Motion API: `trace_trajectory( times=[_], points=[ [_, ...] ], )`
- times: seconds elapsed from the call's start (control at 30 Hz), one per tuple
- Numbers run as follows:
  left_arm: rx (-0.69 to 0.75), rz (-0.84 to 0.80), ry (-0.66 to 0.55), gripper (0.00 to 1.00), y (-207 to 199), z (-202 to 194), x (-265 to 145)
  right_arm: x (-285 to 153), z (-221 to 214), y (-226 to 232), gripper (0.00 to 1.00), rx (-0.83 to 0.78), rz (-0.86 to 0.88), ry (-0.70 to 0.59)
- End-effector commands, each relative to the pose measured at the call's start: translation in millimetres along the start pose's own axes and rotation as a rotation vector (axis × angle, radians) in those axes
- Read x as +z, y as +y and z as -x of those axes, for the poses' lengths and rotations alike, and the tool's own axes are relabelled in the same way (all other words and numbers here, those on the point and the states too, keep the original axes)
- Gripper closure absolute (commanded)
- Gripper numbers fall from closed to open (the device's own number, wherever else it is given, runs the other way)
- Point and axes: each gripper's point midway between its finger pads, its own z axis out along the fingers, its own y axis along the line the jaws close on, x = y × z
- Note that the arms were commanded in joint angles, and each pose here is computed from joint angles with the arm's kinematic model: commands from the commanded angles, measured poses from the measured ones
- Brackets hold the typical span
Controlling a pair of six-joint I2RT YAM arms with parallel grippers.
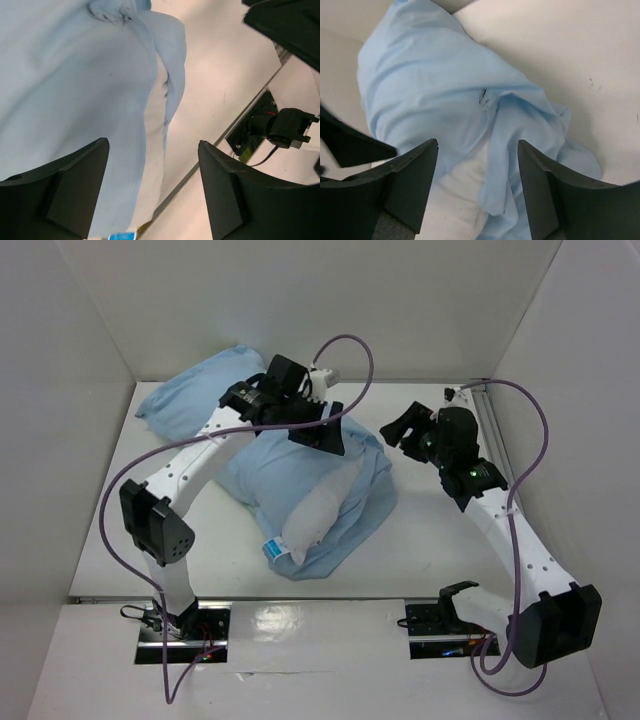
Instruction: Put the pillow into the pillowcase
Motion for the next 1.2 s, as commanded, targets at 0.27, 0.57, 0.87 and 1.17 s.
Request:
trace_trajectory(
  times=[0.27, 0.57, 0.87, 1.17],
  points=[
    [0.101, 0.374, 0.016, 0.00, 9, -95, -65, -27, -99, -42, 0.19, 0.034, -0.093, 0.301],
    [0.045, 0.517, 0.027, 0.00, 19, -160, -38, -29, -113, -53, 0.18, 0.059, -0.113, 0.318],
    [0.027, 0.594, 0.019, 0.16, 45, -140, 22, -35, -126, -53, 0.18, 0.058, -0.077, 0.352],
    [-0.063, 0.309, -0.138, 1.00, 23, -33, -16, -37, -119, -14, 0.41, 0.107, 0.134, 0.280]
  ],
)
